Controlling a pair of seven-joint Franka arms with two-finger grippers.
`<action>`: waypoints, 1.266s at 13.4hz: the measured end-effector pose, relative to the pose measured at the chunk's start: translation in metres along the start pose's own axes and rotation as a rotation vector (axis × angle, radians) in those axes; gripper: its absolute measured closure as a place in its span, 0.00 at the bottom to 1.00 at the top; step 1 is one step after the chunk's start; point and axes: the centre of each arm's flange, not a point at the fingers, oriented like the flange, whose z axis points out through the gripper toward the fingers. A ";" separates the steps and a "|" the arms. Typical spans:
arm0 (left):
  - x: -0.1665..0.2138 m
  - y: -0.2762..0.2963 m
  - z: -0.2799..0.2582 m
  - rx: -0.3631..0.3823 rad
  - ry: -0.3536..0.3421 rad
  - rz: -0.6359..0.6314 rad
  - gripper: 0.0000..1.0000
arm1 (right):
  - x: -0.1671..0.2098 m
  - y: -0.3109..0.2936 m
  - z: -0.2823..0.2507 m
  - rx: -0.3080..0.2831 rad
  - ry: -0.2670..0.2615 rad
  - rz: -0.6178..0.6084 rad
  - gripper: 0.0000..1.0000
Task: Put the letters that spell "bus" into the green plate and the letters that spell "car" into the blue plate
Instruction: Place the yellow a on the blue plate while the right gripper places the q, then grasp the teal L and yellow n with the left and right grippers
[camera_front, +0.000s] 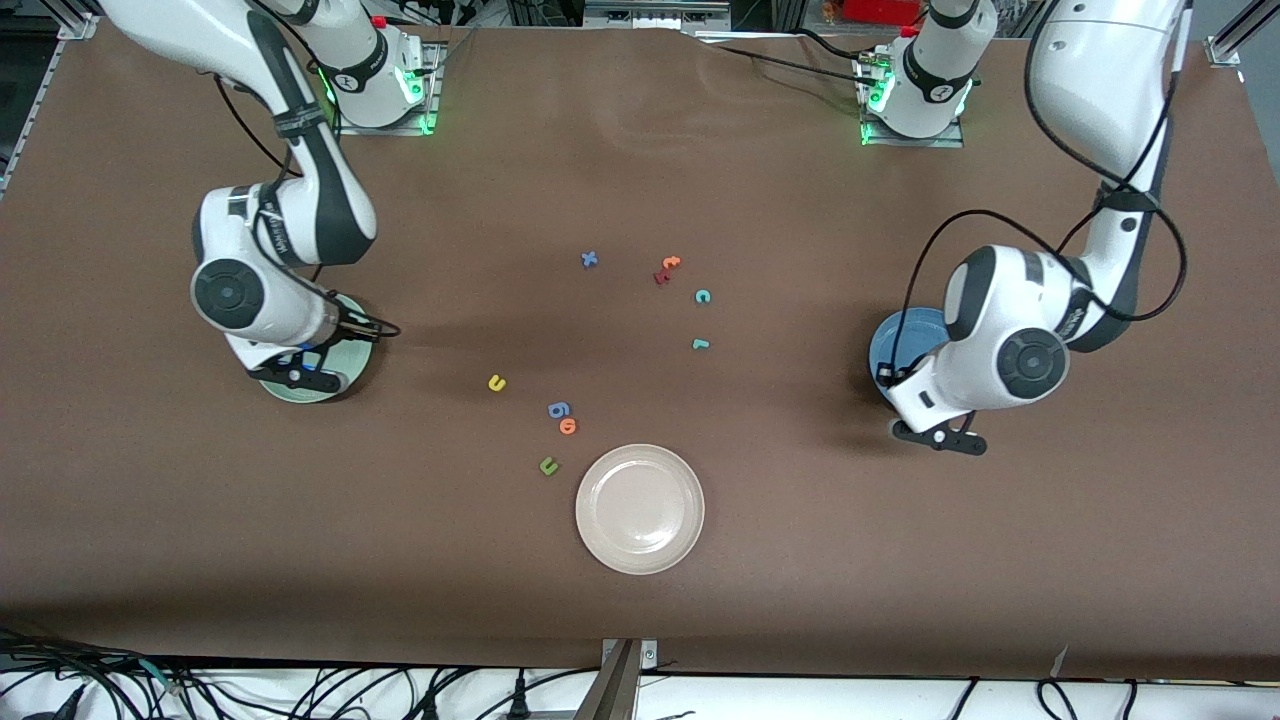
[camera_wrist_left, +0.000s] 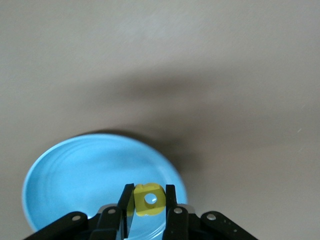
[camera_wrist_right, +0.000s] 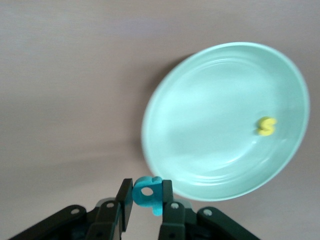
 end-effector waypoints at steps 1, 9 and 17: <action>-0.010 -0.010 0.002 -0.003 0.009 0.008 0.71 | 0.001 0.012 0.011 -0.007 -0.019 -0.008 0.72; -0.061 -0.034 0.038 -0.007 0.037 0.020 0.36 | 0.023 0.086 0.082 0.001 -0.096 -0.091 0.72; -0.060 0.150 0.019 -0.045 0.046 -0.096 0.00 | 0.021 0.069 0.070 0.065 -0.080 -0.068 0.03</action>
